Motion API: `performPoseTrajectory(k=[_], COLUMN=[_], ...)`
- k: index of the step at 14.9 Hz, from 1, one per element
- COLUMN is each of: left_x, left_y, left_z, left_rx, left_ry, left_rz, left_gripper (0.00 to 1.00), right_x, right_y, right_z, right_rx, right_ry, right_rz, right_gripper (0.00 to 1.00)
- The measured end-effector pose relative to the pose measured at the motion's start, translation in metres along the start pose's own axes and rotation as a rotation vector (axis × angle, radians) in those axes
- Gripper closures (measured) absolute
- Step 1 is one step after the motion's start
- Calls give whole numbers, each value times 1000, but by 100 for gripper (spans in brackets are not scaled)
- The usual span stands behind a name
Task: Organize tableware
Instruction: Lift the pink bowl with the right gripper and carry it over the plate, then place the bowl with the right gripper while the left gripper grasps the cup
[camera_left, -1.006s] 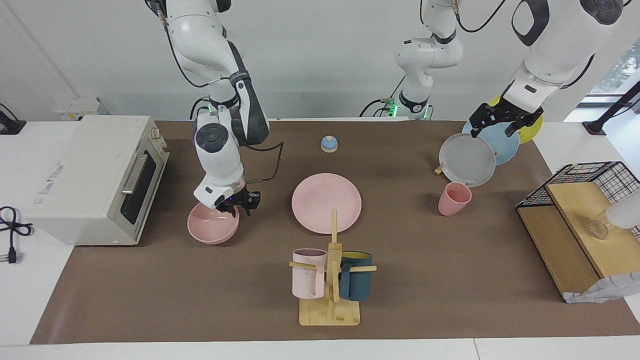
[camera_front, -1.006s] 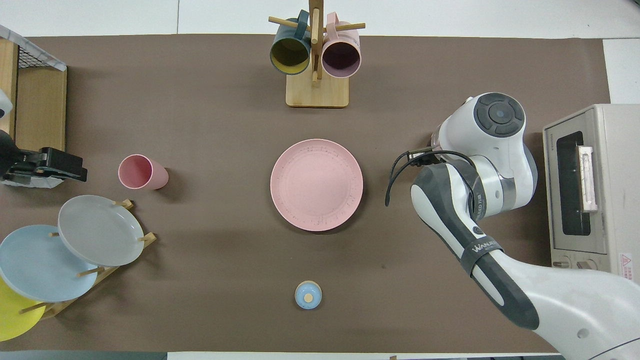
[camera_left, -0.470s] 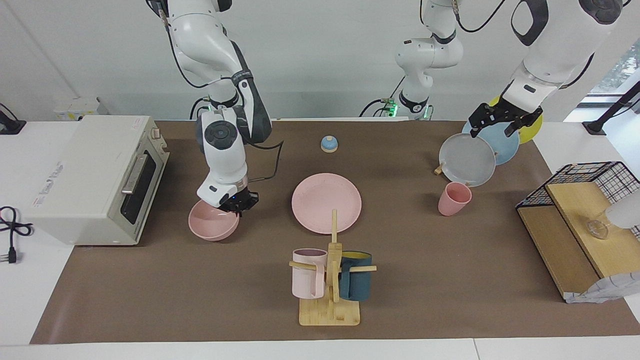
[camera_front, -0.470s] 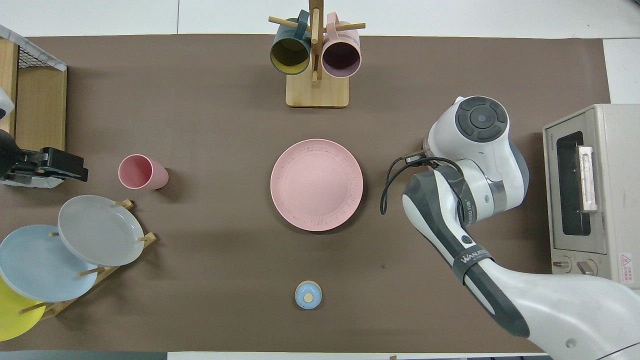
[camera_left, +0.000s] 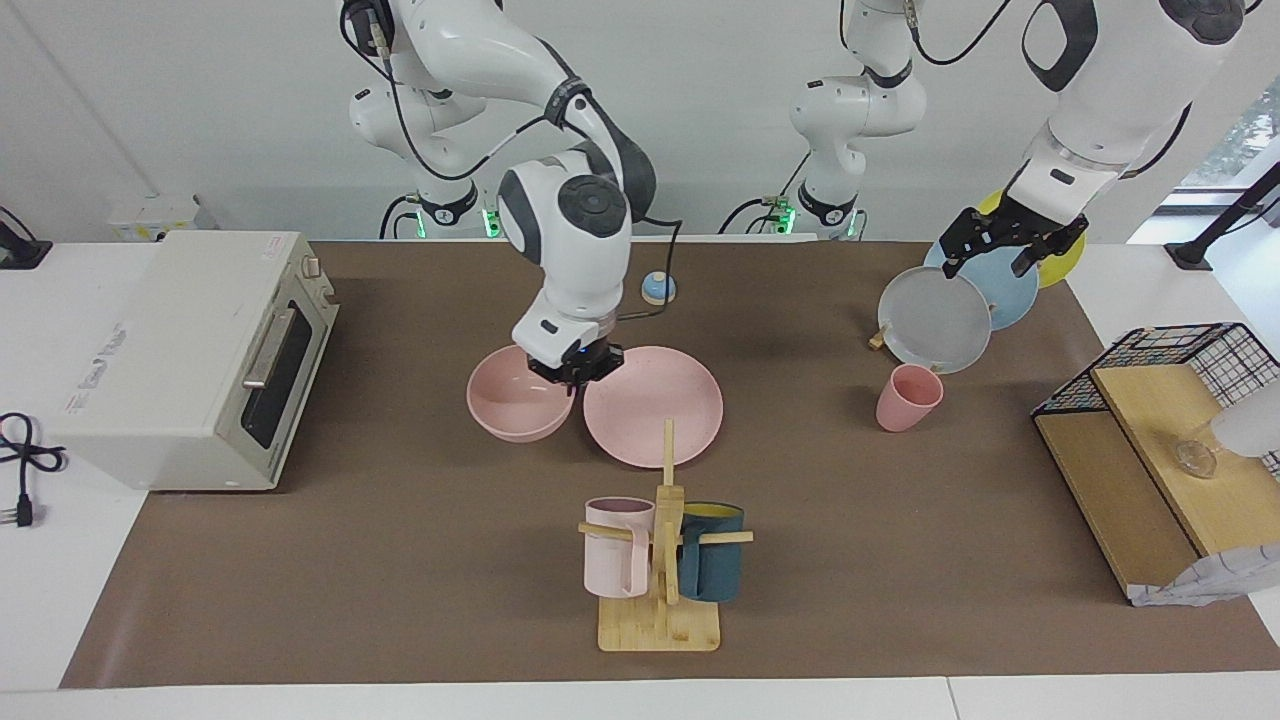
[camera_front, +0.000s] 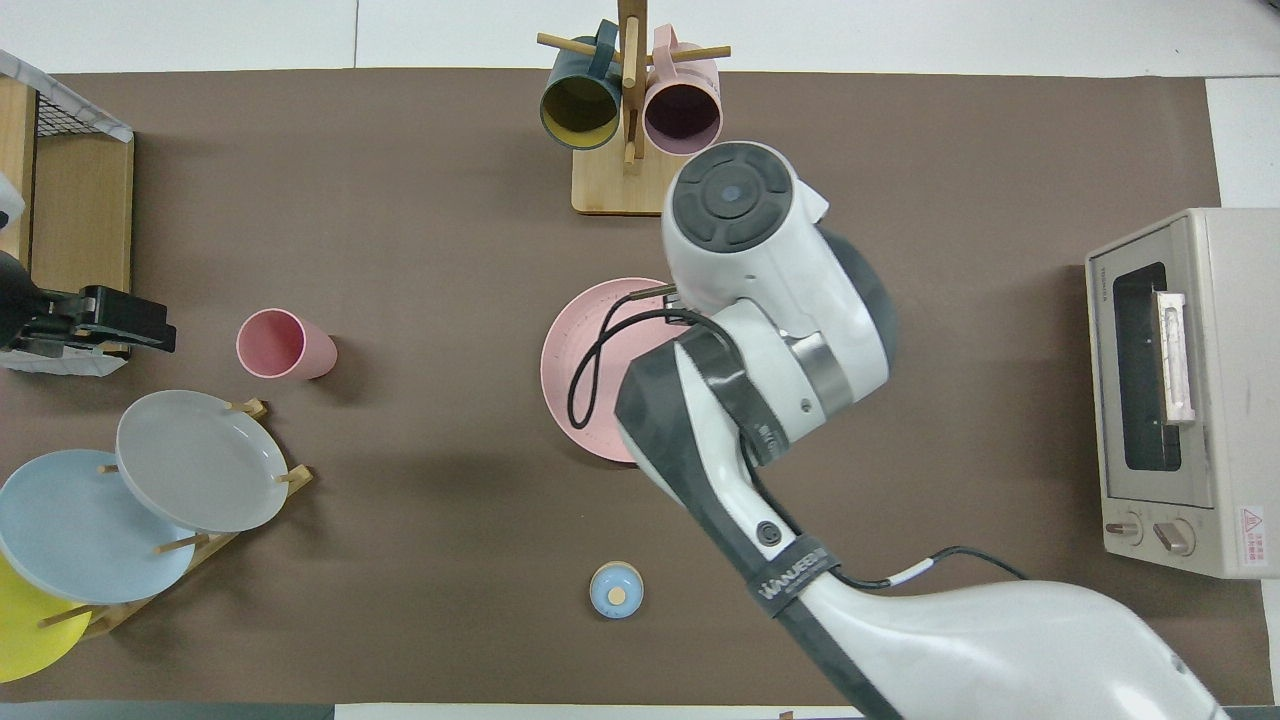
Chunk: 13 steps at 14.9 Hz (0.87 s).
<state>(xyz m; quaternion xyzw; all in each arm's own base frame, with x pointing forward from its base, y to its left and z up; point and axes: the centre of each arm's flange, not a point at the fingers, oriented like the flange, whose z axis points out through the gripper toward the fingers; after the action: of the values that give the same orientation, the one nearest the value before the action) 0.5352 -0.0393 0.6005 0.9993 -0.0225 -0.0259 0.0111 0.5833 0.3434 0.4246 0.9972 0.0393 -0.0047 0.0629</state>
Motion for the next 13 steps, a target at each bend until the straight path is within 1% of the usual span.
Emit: performPoseTrajectory(k=[2, 4, 5, 7, 9, 11, 13], left_x=[10, 29, 41, 63, 74, 73, 71], left_y=[0, 0, 1, 14, 32, 40, 39], left_z=[18, 54, 76, 123, 164, 183, 190], left_rx=[0, -2, -3, -8, -21, -27, -27], left_ry=[-7, -30, -43, -54, -52, -66, -70], left_rz=[-2, -24, -43, -79, -123, -144, -156], left_gripper=[0, 0, 0, 0, 0, 0, 0], right_x=[-14, -26, -28, -28, -27, -30, -36], right_y=[-51, -94, -105, -115, -119, -126, -135], right_z=[10, 21, 24, 24, 19, 21, 27], right_rx=[-1, 9, 16, 37, 64, 78, 89], right_ry=[9, 31, 40, 56, 82, 77, 64], right_rz=[29, 59, 65, 61, 59, 53, 44], right_gripper=[96, 96, 96, 96, 96, 96, 96])
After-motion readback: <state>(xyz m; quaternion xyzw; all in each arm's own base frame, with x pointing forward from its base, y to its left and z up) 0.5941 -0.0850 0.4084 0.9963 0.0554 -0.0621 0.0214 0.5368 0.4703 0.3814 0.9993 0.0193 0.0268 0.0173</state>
